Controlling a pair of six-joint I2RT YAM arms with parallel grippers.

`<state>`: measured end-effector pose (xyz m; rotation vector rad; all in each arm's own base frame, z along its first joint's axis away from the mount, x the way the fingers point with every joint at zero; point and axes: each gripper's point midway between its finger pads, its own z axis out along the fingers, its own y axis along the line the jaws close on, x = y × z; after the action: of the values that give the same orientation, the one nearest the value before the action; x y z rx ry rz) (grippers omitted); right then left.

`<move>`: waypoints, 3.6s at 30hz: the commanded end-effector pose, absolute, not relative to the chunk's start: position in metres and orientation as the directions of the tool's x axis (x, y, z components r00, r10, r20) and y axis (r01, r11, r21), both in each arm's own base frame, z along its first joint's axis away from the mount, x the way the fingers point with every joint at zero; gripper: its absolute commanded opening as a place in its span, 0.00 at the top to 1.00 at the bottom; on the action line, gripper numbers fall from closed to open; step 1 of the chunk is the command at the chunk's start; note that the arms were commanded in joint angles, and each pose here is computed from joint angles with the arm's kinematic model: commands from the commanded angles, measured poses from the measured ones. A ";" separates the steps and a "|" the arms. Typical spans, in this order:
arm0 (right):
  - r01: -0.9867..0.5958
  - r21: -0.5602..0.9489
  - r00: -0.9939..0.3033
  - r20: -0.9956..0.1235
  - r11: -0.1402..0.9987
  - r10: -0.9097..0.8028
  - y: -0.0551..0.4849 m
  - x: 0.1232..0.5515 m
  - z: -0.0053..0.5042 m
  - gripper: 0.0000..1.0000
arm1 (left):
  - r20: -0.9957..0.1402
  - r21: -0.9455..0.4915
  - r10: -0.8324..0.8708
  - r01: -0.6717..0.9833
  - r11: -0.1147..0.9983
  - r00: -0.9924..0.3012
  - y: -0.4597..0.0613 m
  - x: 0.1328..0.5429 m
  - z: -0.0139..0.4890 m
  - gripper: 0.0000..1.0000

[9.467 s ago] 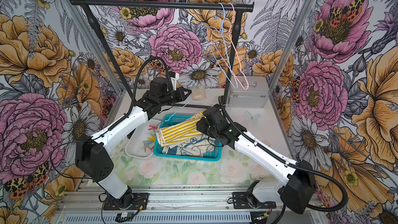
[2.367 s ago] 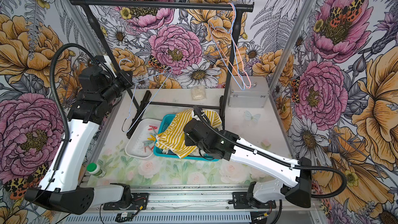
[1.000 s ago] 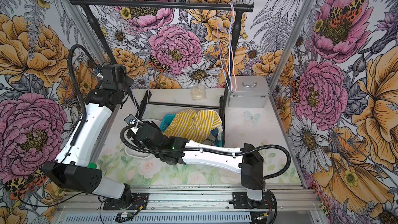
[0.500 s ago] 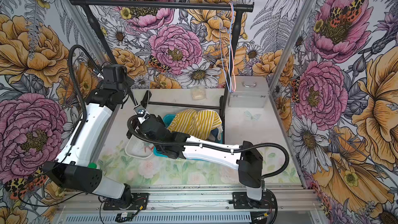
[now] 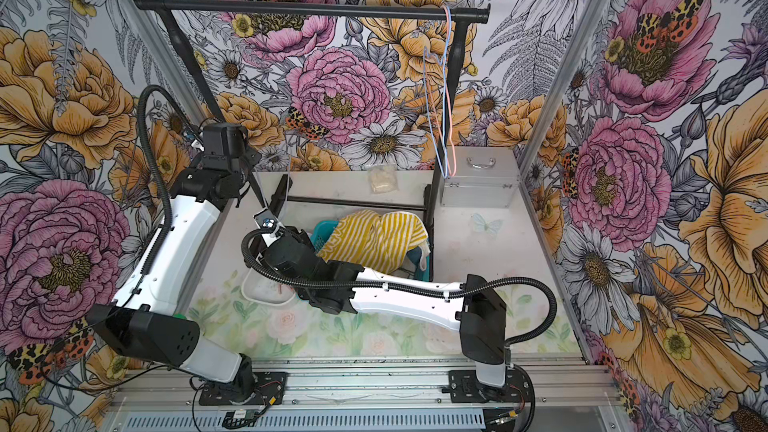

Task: Remove the clothespins securing towels to the hanger
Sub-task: Place the hanger at the clothesline.

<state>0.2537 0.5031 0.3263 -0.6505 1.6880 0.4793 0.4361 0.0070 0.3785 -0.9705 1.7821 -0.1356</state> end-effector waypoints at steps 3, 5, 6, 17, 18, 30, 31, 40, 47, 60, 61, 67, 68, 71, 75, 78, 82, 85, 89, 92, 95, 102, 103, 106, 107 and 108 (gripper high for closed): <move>-0.644 0.003 -0.140 -0.984 0.765 -0.114 0.502 0.252 0.337 0.57 | -0.734 -0.538 -0.674 -0.538 0.649 -0.079 0.006 0.436 0.389 1.00; -0.640 -0.001 -0.144 -0.982 0.769 -0.122 0.503 0.254 0.332 0.57 | -0.733 -0.540 -0.676 -0.537 0.649 -0.079 0.006 0.436 0.389 1.00; -0.635 0.000 -0.149 -0.981 0.773 -0.122 0.503 0.255 0.330 0.57 | -0.732 -0.543 -0.677 -0.534 0.648 -0.077 0.006 0.437 0.391 1.00; -0.602 0.012 -0.199 -0.970 0.798 -0.136 0.502 0.276 0.311 0.57 | -0.726 -0.549 -0.683 -0.530 0.646 -0.080 0.004 0.439 0.390 1.00; -0.604 0.012 -0.201 -0.970 0.797 -0.138 0.504 0.276 0.310 0.57 | -0.726 -0.549 -0.683 -0.529 0.647 -0.083 0.003 0.439 0.390 1.00; -0.523 -0.017 -0.196 -0.970 0.852 -0.140 0.496 0.292 0.311 0.73 | -0.724 -0.548 -0.683 -0.523 0.653 -0.093 -0.002 0.441 0.388 1.00; -0.516 -0.019 -0.192 -0.972 0.857 -0.138 0.494 0.293 0.314 0.77 | -0.725 -0.548 -0.683 -0.522 0.654 -0.095 -0.002 0.441 0.388 1.00; -0.483 -0.012 -0.172 -0.979 0.875 -0.108 0.481 0.294 0.334 1.00 | -0.726 -0.562 -0.680 -0.480 0.673 -0.104 -0.012 0.444 0.397 1.00; -0.471 0.016 -0.154 -0.986 0.882 -0.065 0.460 0.289 0.358 1.00 | -0.720 -0.611 -0.679 -0.334 0.718 -0.144 -0.033 0.446 0.418 0.60; -0.395 0.101 -0.165 -0.985 0.913 0.038 0.385 0.269 0.391 1.00 | -0.683 -0.719 -0.690 0.051 0.694 -0.239 -0.083 0.418 0.451 0.02; -0.380 0.099 -0.170 -0.985 0.920 0.036 0.379 0.269 0.388 1.00 | -0.700 -0.709 -0.678 0.101 0.698 -0.226 -0.089 0.412 0.462 0.01; -0.336 0.096 -0.193 -0.981 0.937 0.031 0.355 0.270 0.380 1.00 | -0.813 -0.581 -0.543 0.346 0.737 -0.209 -0.128 0.385 0.501 0.01; -0.332 0.093 -0.193 -0.981 0.939 0.029 0.354 0.270 0.380 1.00 | -0.825 -0.564 -0.522 0.370 0.738 -0.217 -0.134 0.382 0.501 0.01; -0.324 0.095 -0.197 -0.980 0.941 0.031 0.352 0.274 0.381 1.00 | -0.852 -0.523 -0.465 0.430 0.736 -0.241 -0.149 0.375 0.494 0.01; -0.314 0.109 -0.195 -0.980 0.943 0.049 0.350 0.278 0.388 1.00 | -0.872 -0.490 -0.408 0.473 0.732 -0.271 -0.159 0.368 0.478 0.01; -0.295 0.117 -0.191 -0.980 0.948 0.062 0.344 0.280 0.391 1.00 | -0.884 -0.468 -0.385 0.488 0.737 -0.266 -0.160 0.359 0.472 0.01; -0.252 0.134 -0.187 -0.978 0.958 0.088 0.328 0.286 0.395 1.00 | -0.903 -0.430 -0.358 0.521 0.738 -0.238 -0.159 0.342 0.475 0.01; -0.218 0.134 -0.165 -0.981 0.967 0.099 0.314 0.289 0.408 1.00 | -0.910 -0.414 -0.349 0.531 0.739 -0.223 -0.157 0.331 0.478 0.01; -0.174 0.138 -0.128 -0.985 0.975 0.116 0.294 0.291 0.430 1.00 | -0.913 -0.408 -0.327 0.508 0.759 -0.245 -0.153 0.326 0.467 0.01; -0.145 0.152 -0.094 -0.986 0.978 0.139 0.281 0.289 0.450 1.00 | -0.912 -0.406 -0.315 0.482 0.776 -0.261 -0.148 0.323 0.454 0.01; -0.126 0.177 -0.065 -0.983 0.976 0.170 0.269 0.288 0.471 1.00 | -0.910 -0.407 -0.304 0.460 0.789 -0.283 -0.144 0.323 0.441 0.01; -0.144 0.203 0.008 -0.978 0.968 0.207 0.261 0.292 0.530 1.00 | -0.907 -0.395 -0.274 0.425 0.814 -0.319 -0.139 0.323 0.414 0.01; -0.147 0.207 0.010 -0.977 0.967 0.211 0.261 0.294 0.537 1.00 | -0.908 -0.392 -0.271 0.420 0.818 -0.321 -0.138 0.324 0.411 0.01; -0.159 0.206 0.011 -0.978 0.966 0.210 0.263 0.299 0.550 1.00 | -0.909 -0.384 -0.262 0.410 0.827 -0.324 -0.134 0.322 0.406 0.01; -0.160 0.206 0.010 -0.978 0.965 0.210 0.263 0.301 0.552 1.00 | -0.908 -0.385 -0.262 0.405 0.829 -0.326 -0.133 0.323 0.404 0.01; -0.163 0.207 0.010 -0.977 0.965 0.211 0.263 0.303 0.554 1.00 | -0.907 -0.387 -0.263 0.402 0.830 -0.329 -0.132 0.322 0.402 0.01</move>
<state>0.2960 0.2533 0.5598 0.1011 1.5056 0.3257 0.3279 -0.1423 0.3982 0.1087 1.8071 -0.7216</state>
